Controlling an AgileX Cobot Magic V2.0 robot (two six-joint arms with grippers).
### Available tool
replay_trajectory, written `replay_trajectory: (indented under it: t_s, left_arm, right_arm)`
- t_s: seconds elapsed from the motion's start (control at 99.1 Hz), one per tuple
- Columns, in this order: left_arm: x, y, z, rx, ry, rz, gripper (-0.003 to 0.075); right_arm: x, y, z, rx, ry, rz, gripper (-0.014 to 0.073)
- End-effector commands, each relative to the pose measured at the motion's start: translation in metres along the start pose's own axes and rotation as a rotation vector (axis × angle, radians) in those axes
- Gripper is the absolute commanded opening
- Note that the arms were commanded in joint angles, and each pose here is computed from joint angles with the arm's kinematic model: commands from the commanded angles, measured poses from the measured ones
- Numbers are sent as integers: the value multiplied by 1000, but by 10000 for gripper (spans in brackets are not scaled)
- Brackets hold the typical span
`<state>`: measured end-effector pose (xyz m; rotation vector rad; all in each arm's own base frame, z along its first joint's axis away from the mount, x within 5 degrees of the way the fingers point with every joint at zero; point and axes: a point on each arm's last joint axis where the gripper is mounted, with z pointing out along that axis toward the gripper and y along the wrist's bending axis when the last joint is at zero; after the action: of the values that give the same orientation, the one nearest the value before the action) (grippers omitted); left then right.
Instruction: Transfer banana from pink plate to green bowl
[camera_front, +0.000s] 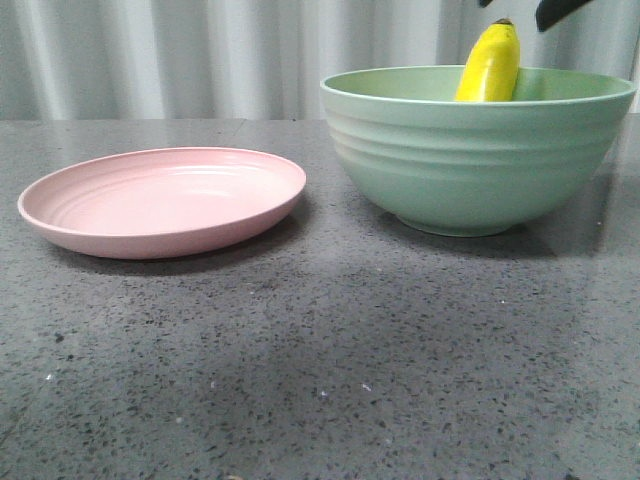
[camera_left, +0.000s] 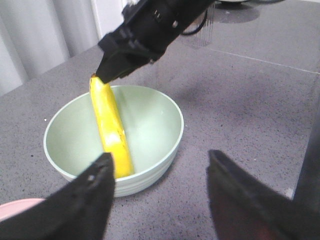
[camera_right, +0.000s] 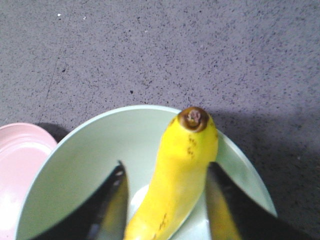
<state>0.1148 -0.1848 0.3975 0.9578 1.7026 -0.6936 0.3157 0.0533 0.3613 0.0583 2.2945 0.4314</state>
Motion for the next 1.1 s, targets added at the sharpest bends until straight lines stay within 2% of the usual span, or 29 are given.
replay_trajectory:
  t_s: [0.0, 0.101, 0.151, 0.404, 0.636, 1.09]
  left_arm:
    - [-18, -1, -12, 5, -109, -16, 222]
    - [-18, -1, -13, 5, -109, -16, 57]
    - [-18, -1, -13, 5, -111, -16, -23]
    - [-18, -1, -16, 5, -120, -16, -20]
    - [-8, -1, -28, -1, -196, -14, -20]
    - [58, 0, -59, -13, -319, -14, -20]
  right_arm:
    - [-15, 9, -33, -14, -123, -36, 97]
    - [-13, 11, -44, -19, -126, -43, -49]
    - [-12, 12, -48, -21, -124, -45, -69]
    - [5, 10, -58, -18, -132, -84, -69]
    - [35, 1, -70, 3, -226, -123, -69]
    - [117, -18, -106, 23, -415, -120, -69]
